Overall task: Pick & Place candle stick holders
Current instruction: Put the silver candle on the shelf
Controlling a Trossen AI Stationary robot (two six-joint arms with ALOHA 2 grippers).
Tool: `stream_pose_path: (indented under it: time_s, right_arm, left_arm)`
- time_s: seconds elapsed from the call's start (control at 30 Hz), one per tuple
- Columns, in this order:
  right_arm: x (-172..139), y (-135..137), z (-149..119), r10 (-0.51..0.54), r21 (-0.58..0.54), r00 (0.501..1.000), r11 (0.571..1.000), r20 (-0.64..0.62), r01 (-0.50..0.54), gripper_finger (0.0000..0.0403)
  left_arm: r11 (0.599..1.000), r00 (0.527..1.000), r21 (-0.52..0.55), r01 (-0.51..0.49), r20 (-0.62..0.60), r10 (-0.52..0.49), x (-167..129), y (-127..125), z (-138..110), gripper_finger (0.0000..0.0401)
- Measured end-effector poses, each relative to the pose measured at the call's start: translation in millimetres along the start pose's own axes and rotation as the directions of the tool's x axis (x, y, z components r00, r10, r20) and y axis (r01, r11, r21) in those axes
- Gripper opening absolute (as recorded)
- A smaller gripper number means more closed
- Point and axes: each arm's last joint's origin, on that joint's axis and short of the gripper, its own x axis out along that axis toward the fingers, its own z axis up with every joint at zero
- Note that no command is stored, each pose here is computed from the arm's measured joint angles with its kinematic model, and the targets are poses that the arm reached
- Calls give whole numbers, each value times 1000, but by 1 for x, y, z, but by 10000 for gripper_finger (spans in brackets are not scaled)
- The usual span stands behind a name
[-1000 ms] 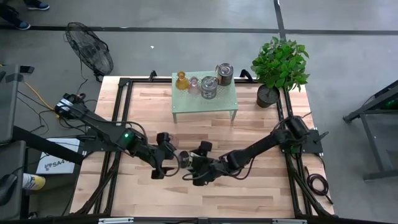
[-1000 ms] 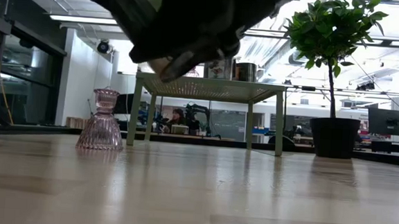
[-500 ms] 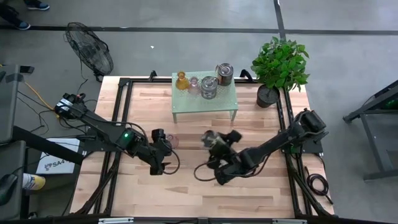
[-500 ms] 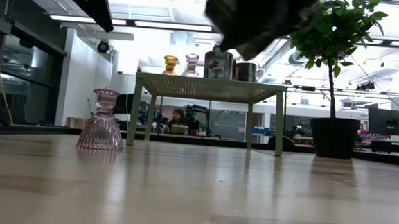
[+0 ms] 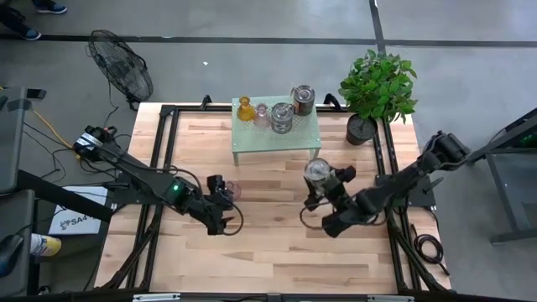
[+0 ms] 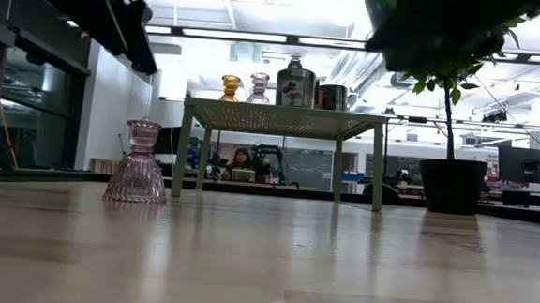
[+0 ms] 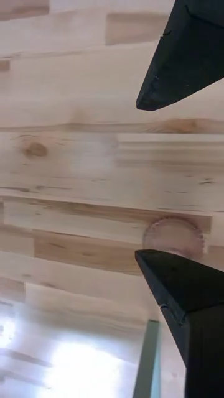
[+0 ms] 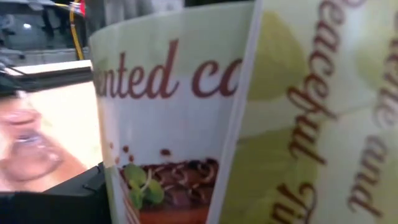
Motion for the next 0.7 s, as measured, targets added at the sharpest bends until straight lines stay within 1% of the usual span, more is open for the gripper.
stream_pose_path:
  time_s: [0.1, 0.2, 0.37, 0.5, 0.6, 0.7]
  right_arm:
    - [11, -8, -8, -23, -15, 1000, 1000, 11, 23, 341]
    - [23, -18, -11, -26, -41, 1000, 999, 6, 27, 341]
    - [43, -34, -4, 36, -18, 999, 999, 24, -35, 341]
    - [61, -53, -1, 104, 23, 989, 994, 102, -107, 341]
    - [75, -69, -8, 151, 55, 977, 985, 151, -161, 341]
    - [88, -82, -15, 201, 53, 965, 976, 169, -212, 341]
  left_arm:
    - [1000, 999, -13, -7, 44, 8, 7, -1, -4, 376]
    - [1000, 998, -19, -19, 63, 20, 13, -1, -9, 376]
    - [999, 997, -30, -32, 71, 34, 17, -1, -13, 376]
    - [997, 994, -28, -69, 77, 71, 19, 0, -16, 376]
    - [995, 992, -24, -97, 77, 98, 20, 2, -19, 376]
    - [995, 992, -4, -101, 78, 101, 21, 2, -19, 376]
